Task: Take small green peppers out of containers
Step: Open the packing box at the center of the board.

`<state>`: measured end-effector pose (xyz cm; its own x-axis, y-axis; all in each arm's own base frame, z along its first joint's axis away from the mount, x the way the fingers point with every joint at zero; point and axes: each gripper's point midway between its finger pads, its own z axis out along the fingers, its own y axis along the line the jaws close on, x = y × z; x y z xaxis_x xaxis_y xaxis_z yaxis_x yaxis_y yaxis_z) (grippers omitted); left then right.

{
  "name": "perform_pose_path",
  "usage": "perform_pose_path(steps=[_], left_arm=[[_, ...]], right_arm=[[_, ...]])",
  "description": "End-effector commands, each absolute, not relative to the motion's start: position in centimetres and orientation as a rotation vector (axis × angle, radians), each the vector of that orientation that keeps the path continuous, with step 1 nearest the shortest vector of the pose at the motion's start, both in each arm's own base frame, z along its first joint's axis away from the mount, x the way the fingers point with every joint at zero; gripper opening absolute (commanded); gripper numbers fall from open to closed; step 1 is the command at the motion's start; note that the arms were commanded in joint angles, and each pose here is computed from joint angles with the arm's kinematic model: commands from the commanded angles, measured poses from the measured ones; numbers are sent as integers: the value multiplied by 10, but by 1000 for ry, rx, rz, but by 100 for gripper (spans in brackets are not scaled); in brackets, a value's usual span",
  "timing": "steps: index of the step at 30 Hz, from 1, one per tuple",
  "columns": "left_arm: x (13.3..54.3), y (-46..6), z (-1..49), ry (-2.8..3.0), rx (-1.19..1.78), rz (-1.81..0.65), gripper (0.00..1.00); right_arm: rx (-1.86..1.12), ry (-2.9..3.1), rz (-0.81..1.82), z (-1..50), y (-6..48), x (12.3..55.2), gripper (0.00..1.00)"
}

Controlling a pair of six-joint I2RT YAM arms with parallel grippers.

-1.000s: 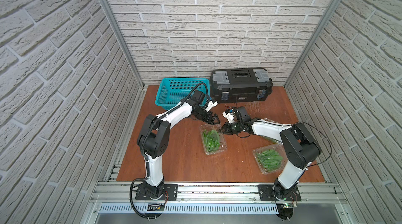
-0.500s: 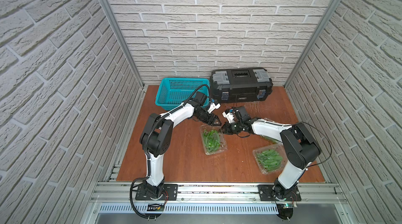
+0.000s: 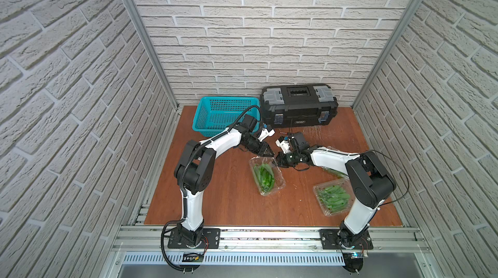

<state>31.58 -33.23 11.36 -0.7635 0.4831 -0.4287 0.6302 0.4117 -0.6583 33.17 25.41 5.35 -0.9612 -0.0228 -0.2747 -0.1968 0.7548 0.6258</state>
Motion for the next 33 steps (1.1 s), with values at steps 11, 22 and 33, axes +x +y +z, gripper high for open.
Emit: perform_pose_path(steps=[11,22,33], left_arm=[[292,-328,131,2414,1103,-1325,0],[287,-303,171,2044,1056,-1386,0],[302,-277,164,2133,892,-1279,59]], right_arm=[[-112,2711,740,52,233,359,3],[-108,2732,558,52,207,368,3],[-186,2692,493,71,201,375,15]])
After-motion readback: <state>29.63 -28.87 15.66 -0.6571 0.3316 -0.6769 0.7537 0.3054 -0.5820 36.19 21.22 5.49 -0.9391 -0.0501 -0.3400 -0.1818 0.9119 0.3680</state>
